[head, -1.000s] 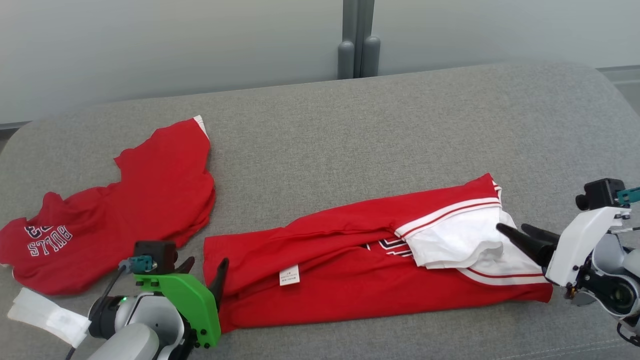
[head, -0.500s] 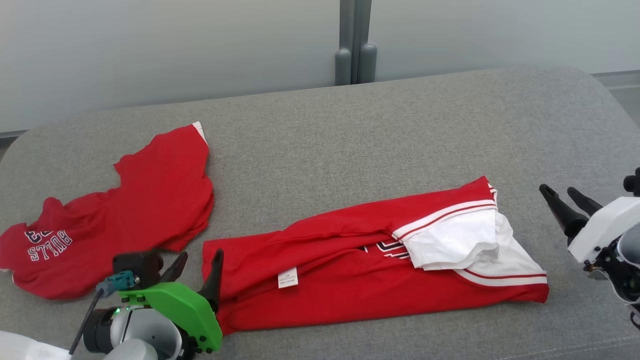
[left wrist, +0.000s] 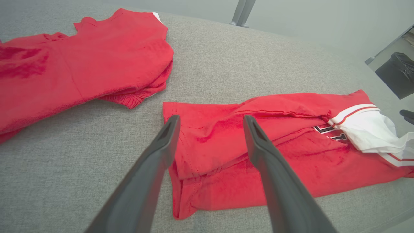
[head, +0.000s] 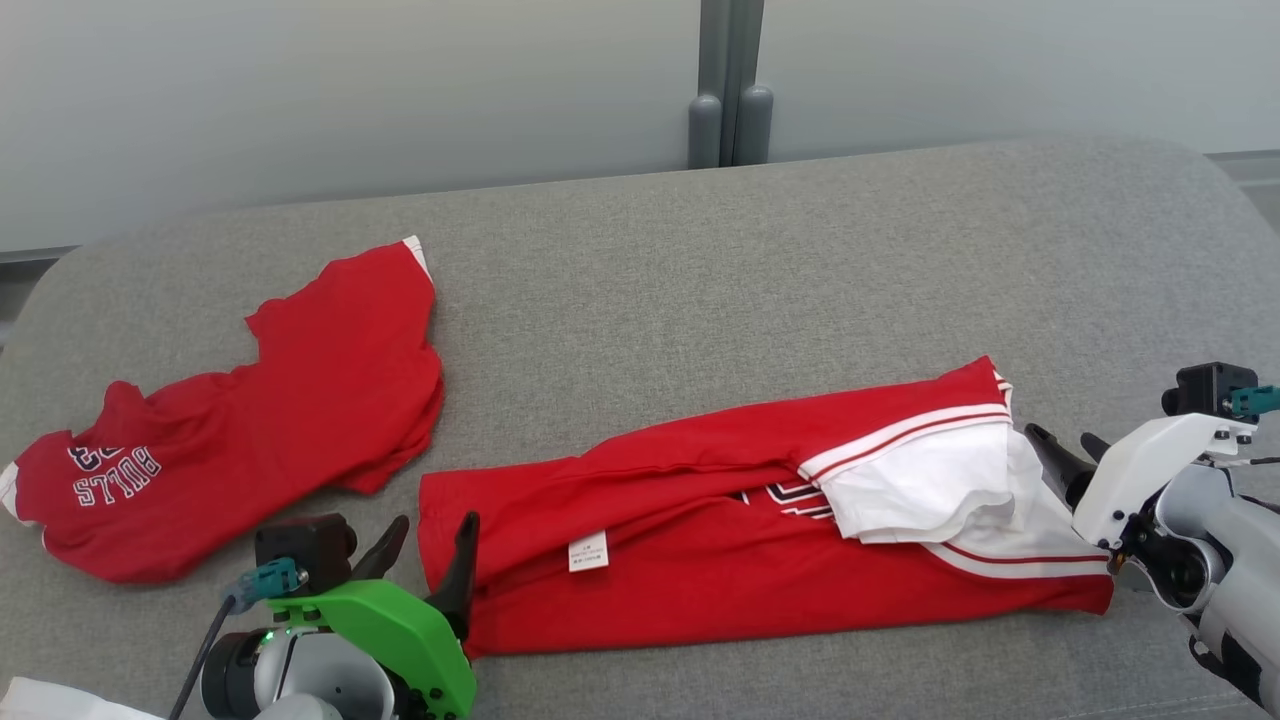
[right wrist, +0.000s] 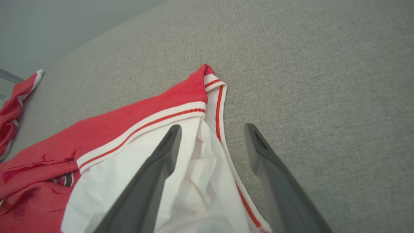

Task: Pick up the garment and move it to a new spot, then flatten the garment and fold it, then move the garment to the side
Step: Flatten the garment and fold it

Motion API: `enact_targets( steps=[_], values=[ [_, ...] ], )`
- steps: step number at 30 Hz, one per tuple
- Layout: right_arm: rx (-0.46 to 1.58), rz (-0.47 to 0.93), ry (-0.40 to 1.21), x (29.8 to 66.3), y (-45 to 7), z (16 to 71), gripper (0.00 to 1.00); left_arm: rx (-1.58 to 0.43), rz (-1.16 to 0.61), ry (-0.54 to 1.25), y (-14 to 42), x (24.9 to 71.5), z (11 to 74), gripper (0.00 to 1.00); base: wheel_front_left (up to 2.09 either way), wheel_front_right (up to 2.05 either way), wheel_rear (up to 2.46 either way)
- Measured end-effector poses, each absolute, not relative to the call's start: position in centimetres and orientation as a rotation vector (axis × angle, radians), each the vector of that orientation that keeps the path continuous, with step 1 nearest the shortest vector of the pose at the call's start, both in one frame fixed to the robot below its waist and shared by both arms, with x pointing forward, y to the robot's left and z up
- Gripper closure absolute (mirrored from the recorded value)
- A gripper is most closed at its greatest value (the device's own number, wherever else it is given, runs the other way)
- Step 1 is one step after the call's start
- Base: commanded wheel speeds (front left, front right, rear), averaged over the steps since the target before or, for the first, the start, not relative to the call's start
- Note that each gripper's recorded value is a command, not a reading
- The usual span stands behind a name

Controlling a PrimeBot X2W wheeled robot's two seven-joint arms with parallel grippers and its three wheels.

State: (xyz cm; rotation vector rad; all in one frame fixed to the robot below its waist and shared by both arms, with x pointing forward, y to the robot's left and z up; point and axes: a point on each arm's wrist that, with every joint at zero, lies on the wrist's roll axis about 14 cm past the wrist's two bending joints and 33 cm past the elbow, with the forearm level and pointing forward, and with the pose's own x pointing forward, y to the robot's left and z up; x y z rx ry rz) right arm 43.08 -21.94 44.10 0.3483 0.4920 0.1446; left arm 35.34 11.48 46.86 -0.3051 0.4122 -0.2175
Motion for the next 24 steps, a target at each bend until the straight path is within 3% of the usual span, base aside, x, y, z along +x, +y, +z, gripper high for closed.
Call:
enact_targets(
  steps=[13, 24],
  values=[
    [0.357, 0.122, 0.687, 44.0, -20.3, 41.2, 0.00, -0.319, -0.198, 0.440, 11.9, 35.1, 45.9, 0.00, 0.00, 0.00, 0.00],
    [0.358, 0.094, 0.923, 42.8, -19.7, 38.5, 0.00, -0.319, -0.178, 0.452, 12.6, 34.8, 45.6, 0.00, 0.00, 0.00, 0.00]
  ],
)
